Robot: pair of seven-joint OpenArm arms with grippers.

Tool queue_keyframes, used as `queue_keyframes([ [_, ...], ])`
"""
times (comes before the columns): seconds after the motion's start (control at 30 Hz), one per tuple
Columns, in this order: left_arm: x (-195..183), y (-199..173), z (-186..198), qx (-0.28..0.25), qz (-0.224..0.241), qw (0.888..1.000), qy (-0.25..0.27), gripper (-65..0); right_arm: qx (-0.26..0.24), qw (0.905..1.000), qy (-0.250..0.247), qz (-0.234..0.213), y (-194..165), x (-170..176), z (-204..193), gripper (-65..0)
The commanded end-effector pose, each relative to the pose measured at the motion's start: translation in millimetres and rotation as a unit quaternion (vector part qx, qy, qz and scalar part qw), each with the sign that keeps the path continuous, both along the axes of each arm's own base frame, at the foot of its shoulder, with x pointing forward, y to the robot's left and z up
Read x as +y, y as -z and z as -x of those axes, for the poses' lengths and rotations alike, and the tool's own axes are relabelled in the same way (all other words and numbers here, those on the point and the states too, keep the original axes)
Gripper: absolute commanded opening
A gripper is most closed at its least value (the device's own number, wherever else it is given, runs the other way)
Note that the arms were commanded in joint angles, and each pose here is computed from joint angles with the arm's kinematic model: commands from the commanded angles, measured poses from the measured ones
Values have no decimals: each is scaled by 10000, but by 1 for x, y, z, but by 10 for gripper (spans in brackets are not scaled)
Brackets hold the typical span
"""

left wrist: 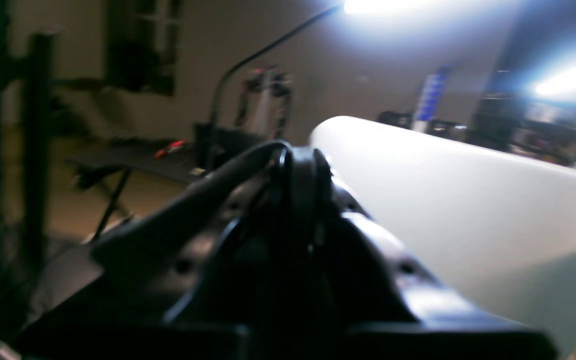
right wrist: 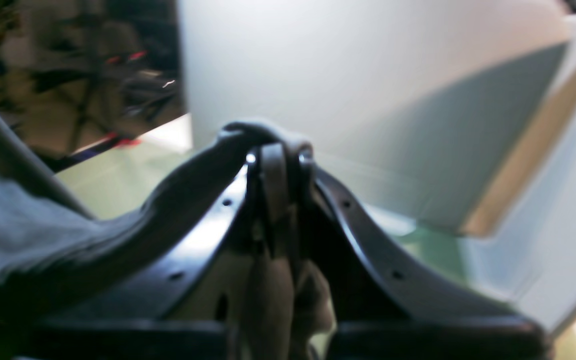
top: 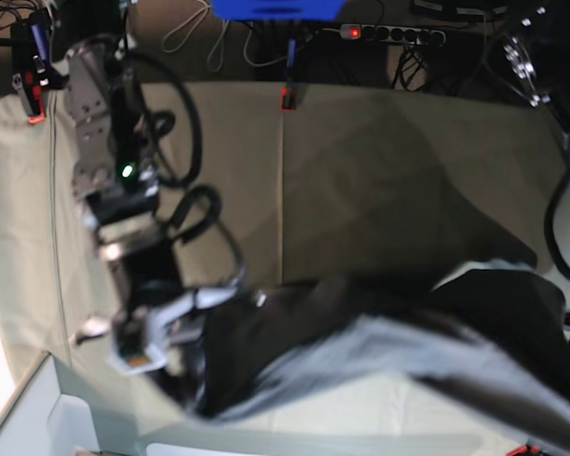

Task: Layout the t-shirt on the table in an organized manner, then fold the t-shirt properly
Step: 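Lift the t-shirt high with both grippers and shake it out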

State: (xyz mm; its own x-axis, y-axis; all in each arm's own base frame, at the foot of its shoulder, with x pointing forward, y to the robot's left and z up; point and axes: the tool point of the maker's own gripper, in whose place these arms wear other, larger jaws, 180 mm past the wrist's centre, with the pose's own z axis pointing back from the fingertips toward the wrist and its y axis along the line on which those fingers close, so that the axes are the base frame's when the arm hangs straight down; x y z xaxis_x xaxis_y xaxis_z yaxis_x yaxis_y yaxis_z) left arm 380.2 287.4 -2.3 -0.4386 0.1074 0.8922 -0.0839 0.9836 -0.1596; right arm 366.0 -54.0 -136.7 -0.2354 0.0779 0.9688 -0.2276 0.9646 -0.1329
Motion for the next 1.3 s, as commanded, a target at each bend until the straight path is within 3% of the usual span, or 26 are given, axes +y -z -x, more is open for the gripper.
queue_keyframes([
  [0.0,-5,-27,5,-405,-183,9990,39,-648,-534,9985,7,-124,-33,-1,-1,-650],
  [0.1,-14,-42,3,-573,-267,9979,111,-648,-925,9954,197,-161,-62,-15,-10,-650],
  [0.27,-11,-64,8,-844,-547,9947,-191,-646,-1457,9879,501,-176,-103,-38,-18,-650],
  [0.43,-9,-68,12,-906,-591,9938,-263,-646,-2101,9747,738,-193,-139,-60,-15,-650],
  [0.63,6,-55,16,-780,-495,9948,-433,-646,-2496,9631,973,-244,-164,-78,-11,-650],
  [0.97,6,2,18,-24,-508,9978,-417,-647,-2865,9464,1455,-317,-162,-116,8,-650],
  [1.13,7,32,23,261,-267,9984,-436,-648,-2829,9464,1534,-271,-142,-122,17,-650],
  [1.27,4,40,21,284,-66,9987,-426,-648,-2589,9533,1541,-232,-123,-122,17,-650],
])
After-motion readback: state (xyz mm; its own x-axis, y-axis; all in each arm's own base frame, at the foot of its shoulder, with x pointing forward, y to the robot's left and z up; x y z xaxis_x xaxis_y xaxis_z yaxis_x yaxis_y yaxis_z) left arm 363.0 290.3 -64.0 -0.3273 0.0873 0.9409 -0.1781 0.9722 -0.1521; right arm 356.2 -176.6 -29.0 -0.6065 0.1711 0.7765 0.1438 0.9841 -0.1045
